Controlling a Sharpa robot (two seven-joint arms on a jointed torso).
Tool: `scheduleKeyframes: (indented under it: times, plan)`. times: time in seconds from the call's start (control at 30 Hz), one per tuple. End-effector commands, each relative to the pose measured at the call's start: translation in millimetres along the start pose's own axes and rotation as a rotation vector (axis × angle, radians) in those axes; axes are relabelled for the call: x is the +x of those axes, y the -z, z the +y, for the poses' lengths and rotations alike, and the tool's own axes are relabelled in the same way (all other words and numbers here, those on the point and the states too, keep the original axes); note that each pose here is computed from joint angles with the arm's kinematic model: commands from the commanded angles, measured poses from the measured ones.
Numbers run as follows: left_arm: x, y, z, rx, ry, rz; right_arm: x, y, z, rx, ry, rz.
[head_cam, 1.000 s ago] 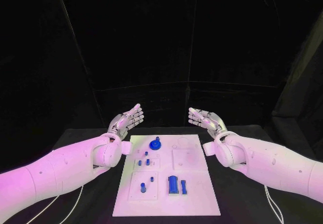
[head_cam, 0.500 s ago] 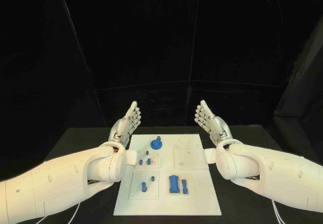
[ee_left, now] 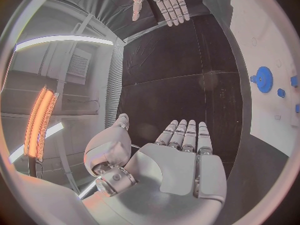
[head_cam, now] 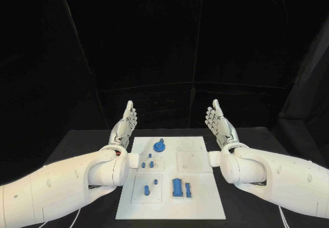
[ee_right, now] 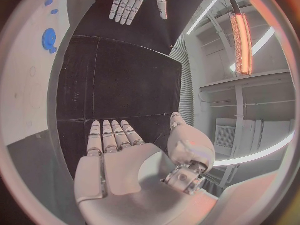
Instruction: Assemble the parts on the task board
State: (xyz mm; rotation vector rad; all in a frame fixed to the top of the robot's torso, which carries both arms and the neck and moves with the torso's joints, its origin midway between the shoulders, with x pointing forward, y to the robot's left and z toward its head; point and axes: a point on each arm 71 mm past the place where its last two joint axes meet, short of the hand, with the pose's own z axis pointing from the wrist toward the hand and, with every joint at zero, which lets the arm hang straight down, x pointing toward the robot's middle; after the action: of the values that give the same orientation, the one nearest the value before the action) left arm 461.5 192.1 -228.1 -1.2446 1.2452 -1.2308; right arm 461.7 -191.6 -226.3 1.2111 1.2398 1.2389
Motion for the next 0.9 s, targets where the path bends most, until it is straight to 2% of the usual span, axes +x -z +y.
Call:
scheduleKeyframes:
  times: [0.03,0.9]
  plan:
    - [-0.2,-0.1,-4.0,0.038,-0.017,-0.01,-0.8,0.0,2.2,-0.013,0.003,-0.019]
    - [-0.2,-0.1,-4.0,0.038,-0.017,-0.01,-0.8,0.0,2.2,-0.013,0.003,-0.019]
